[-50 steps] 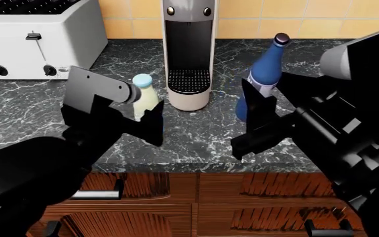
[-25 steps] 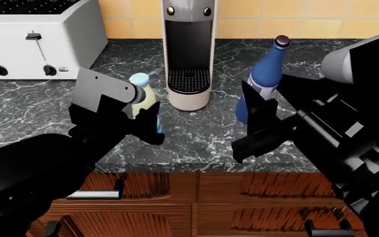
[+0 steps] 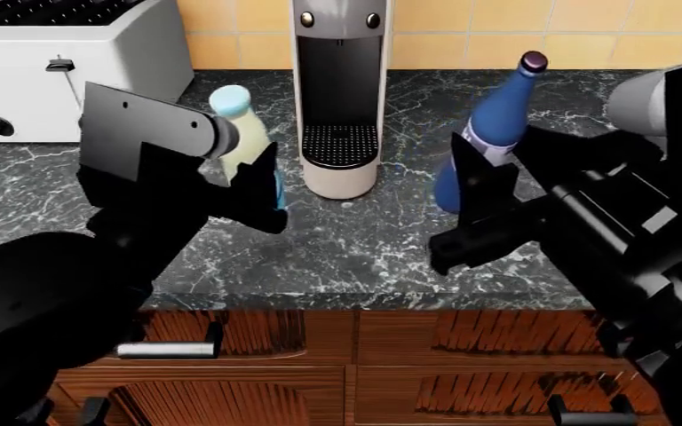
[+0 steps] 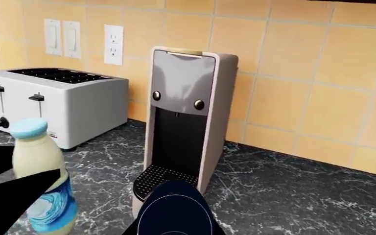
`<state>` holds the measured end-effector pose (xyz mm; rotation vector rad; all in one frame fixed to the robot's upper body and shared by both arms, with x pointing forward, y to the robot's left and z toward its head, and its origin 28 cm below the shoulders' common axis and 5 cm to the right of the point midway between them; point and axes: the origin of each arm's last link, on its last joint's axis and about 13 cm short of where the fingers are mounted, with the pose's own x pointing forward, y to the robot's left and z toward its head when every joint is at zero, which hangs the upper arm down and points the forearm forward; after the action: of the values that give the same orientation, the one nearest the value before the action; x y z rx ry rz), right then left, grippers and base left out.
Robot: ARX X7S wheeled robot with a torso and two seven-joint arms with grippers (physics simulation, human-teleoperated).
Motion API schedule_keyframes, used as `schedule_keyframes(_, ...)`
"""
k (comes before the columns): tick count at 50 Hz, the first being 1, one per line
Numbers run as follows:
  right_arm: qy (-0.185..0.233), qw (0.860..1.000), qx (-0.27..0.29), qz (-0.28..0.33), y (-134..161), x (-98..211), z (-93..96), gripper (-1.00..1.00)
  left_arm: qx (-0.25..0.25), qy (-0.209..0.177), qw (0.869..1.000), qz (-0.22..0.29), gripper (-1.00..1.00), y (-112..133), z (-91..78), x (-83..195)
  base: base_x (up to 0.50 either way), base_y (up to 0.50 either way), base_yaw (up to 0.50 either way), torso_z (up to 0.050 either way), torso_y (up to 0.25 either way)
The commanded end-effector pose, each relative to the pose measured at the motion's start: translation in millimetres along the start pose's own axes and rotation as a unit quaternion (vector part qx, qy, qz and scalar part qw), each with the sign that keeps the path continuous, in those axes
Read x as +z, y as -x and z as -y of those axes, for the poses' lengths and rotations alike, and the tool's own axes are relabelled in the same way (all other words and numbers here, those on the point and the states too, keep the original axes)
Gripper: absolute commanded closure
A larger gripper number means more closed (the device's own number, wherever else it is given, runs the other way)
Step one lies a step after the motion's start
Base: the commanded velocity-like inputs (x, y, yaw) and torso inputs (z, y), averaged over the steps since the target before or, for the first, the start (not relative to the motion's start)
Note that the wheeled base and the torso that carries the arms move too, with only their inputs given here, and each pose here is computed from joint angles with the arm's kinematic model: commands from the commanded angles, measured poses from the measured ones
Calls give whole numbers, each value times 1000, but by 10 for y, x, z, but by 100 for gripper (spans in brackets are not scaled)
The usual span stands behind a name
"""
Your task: Move the drinks to the dining counter.
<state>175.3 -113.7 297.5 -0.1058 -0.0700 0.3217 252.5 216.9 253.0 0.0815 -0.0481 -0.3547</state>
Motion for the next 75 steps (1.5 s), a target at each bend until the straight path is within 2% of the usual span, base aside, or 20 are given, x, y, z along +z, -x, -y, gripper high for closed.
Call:
schedule_keyframes(1,-4,1000,-16,27,35,-7,12,100,27,-9,997,78,100,228,95,313,0,0,0,0,0)
schedule_keyframes(2,12,999,-19,32,41,-5,10,100,26,-13,996,83,100,257,108,328,0,0,0,0,0)
schedule_keyframes(5,18,999,-13,41,65,13,-2,100,27,-18,995,90,100,300,118,355,0,0,0,0,3)
schedule_keyframes(8,0,999,-19,43,48,16,4,100,30,-18,994,99,100,345,115,394,0,0,0,0,0)
schedule_keyframes(9,24,997,-31,61,60,6,-1,100,30,-17,994,103,100,361,109,407,0,0,0,0,0)
schedule_keyframes(11,15,998,-30,60,50,0,-3,100,32,-17,994,105,100,374,107,415,0,0,0,0,0)
schedule_keyframes(12,27,997,-55,56,30,-9,8,100,39,-25,993,108,100,386,106,423,0,0,0,0,0)
schedule_keyframes(22,33,994,-83,59,19,-9,24,100,36,-23,993,108,100,382,103,417,-358,57,0,2,1)
schedule_keyframes(29,22,996,-74,50,24,-20,14,100,39,-22,993,109,100,376,91,413,-500,75,0,0,0)
schedule_keyframes(30,33,994,-93,45,16,-26,26,100,39,-21,993,108,100,373,86,415,-500,55,0,0,0)
schedule_keyframes(32,14,995,-87,41,15,-31,31,100,39,-22,993,109,100,375,89,420,-500,69,0,0,0)
schedule_keyframes(39,2,996,-81,28,15,-73,25,100,37,-24,993,107,100,372,96,417,-500,135,0,0,0)
schedule_keyframes(45,14,995,-99,23,16,-99,38,100,34,-25,993,106,100,367,103,420,-500,215,0,0,0)
schedule_keyframes(57,39,991,-124,36,61,-35,40,100,37,-24,993,111,100,388,84,486,-394,-8,405,1,0)
schedule_keyframes(59,67,987,-147,25,47,-98,39,100,37,-27,992,117,100,413,90,534,-129,-8,250,0,0)
schedule_keyframes(61,43,986,-154,40,58,-81,54,100,37,-27,992,118,100,416,92,537,0,0,0,0,0)
schedule_keyframes(62,65,983,-170,23,56,-100,87,100,38,-29,992,117,100,425,95,542,0,0,0,0,0)
schedule_keyframes(63,52,982,-180,18,55,-110,99,100,39,-30,992,118,100,437,97,549,0,0,258,0,0)
schedule_keyframes(68,61,980,-191,22,94,-97,112,100,42,-27,992,120,100,438,89,565,0,0,500,0,0)
schedule_keyframes(75,58,984,-168,11,53,-116,90,100,37,-30,992,114,100,396,104,536,0,0,500,1,0)
